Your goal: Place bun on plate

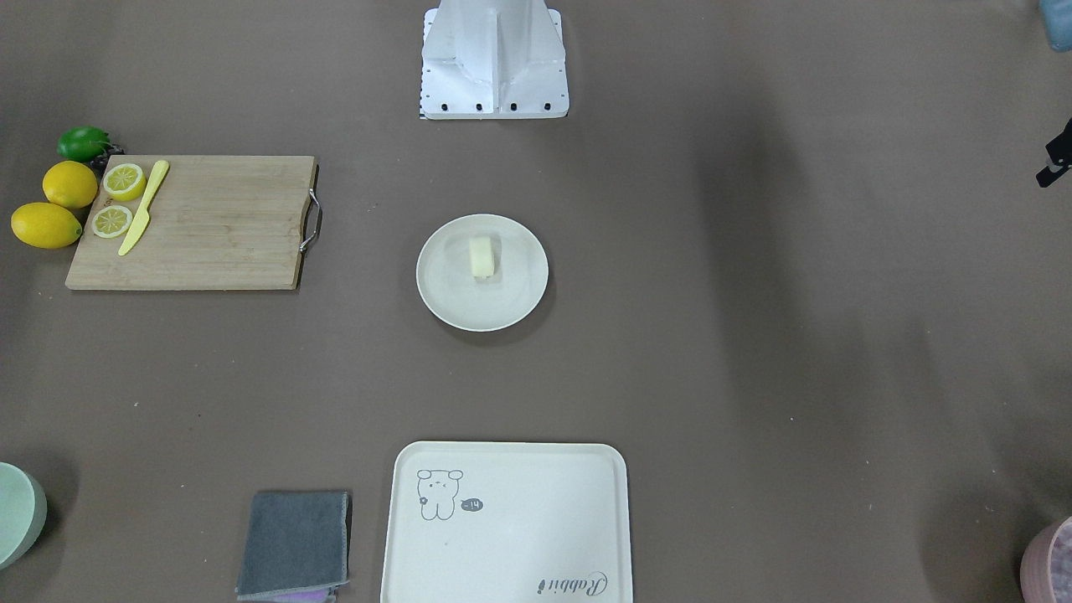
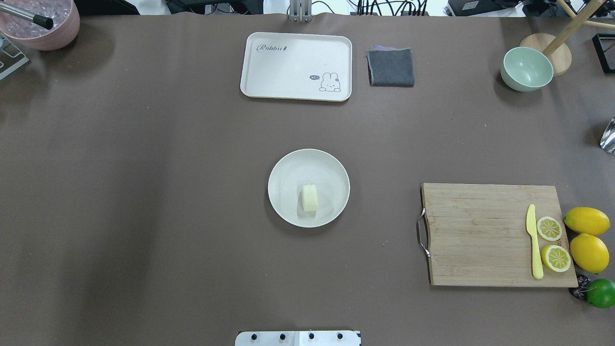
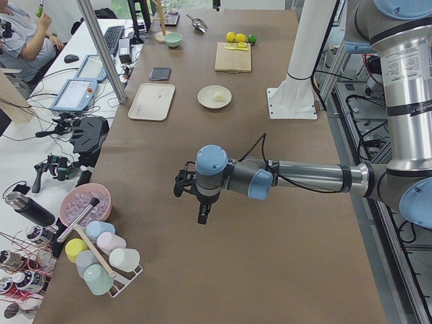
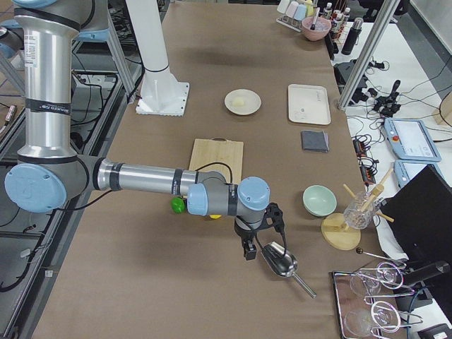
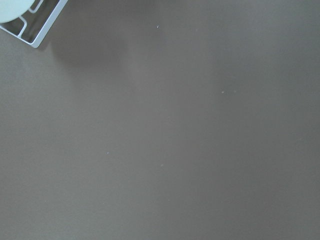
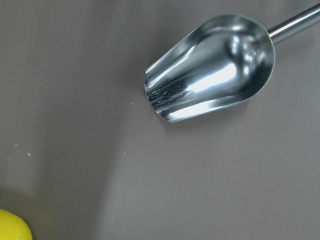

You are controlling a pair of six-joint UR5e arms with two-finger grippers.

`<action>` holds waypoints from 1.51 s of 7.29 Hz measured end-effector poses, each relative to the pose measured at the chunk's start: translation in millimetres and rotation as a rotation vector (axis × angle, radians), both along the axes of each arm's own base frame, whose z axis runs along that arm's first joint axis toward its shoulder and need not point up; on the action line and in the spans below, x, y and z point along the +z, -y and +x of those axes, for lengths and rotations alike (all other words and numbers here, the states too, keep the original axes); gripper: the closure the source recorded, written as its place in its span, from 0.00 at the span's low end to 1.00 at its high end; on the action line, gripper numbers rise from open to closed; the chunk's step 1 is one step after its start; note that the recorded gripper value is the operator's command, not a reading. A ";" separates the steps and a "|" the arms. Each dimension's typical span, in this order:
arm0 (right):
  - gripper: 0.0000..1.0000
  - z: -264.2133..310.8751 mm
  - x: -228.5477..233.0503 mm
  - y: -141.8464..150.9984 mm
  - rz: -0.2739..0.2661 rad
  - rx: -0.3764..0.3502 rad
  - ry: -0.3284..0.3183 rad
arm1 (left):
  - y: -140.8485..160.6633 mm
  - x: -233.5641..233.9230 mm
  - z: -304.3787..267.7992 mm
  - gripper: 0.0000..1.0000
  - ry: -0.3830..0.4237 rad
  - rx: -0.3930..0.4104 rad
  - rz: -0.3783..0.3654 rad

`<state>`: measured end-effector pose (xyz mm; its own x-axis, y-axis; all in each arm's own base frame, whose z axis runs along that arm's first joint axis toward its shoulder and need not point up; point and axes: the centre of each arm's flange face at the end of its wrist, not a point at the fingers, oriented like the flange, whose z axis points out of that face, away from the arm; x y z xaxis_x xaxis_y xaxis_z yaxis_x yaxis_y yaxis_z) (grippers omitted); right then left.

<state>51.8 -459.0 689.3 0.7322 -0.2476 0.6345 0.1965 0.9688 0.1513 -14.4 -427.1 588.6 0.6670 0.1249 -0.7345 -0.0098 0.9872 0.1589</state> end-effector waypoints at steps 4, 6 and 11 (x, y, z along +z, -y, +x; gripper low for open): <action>0.00 8.2 4.6 -4.3 -0.003 0.014 -0.003 | 3.0 -37.9 -12.2 0.02 -0.008 -0.027 0.000; 0.00 10.9 3.8 -5.2 -0.003 0.021 -0.001 | 2.4 -42.3 -11.6 0.02 -0.013 -0.025 0.016; 0.00 12.0 7.4 -9.2 -0.010 0.023 -0.002 | 2.4 -43.3 -12.2 0.02 -0.018 -0.026 0.039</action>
<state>63.8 -449.8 696.7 0.7392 -0.2240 0.6352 0.1740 0.9746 0.1412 -26.6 -429.6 545.3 0.6569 0.1364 -0.7415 0.0190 0.9802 0.1971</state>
